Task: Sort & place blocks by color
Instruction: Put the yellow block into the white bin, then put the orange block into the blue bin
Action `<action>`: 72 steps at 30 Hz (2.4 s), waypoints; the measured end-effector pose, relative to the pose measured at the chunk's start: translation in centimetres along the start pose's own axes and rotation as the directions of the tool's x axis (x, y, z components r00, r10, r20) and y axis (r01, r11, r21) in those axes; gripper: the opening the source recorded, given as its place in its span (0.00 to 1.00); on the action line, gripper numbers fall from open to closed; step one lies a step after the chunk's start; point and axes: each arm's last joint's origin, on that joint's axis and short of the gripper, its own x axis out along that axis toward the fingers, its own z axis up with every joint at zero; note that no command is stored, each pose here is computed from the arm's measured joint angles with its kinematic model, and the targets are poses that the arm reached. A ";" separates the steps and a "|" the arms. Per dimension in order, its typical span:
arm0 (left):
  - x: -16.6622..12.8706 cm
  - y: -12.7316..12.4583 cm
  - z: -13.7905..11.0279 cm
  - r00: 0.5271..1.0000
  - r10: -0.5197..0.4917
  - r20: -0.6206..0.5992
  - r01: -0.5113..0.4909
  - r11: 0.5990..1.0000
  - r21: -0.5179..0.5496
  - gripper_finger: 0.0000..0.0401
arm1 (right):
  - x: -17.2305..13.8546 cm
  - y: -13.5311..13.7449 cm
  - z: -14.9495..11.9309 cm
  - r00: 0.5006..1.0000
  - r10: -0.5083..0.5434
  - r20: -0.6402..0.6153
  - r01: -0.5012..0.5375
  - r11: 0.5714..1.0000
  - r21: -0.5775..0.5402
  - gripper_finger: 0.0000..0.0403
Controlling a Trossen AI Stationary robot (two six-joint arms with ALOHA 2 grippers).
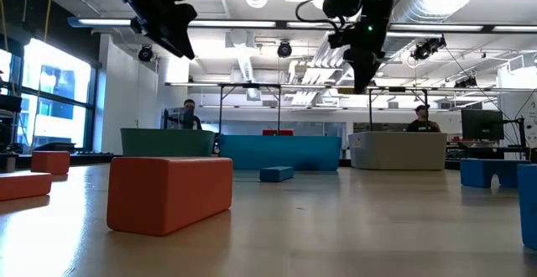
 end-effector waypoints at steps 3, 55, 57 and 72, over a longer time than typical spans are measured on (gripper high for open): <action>0.2 0.3 0.0 1.000 0.013 -0.006 -0.012 0.999 0.029 0.57 | 0.5 -1.3 -0.3 1.000 -0.011 -0.024 0.013 0.997 0.079 0.23; 1.8 2.5 0.3 0.980 -0.196 -0.027 0.175 0.922 -0.344 0.57 | 9.4 -8.2 -3.7 0.889 0.286 -0.357 -0.051 0.837 0.545 0.58; 1.8 2.4 0.3 0.973 -0.227 -0.027 0.205 0.916 -0.344 0.57 | 8.5 -7.7 -3.4 0.903 0.268 -0.337 -0.046 0.838 0.543 0.58; -0.5 -1.3 -1.2 0.914 -0.376 -0.152 0.300 0.880 -0.368 0.57 | 3.5 -3.4 -1.7 0.955 0.212 -0.209 -0.076 0.852 0.517 0.59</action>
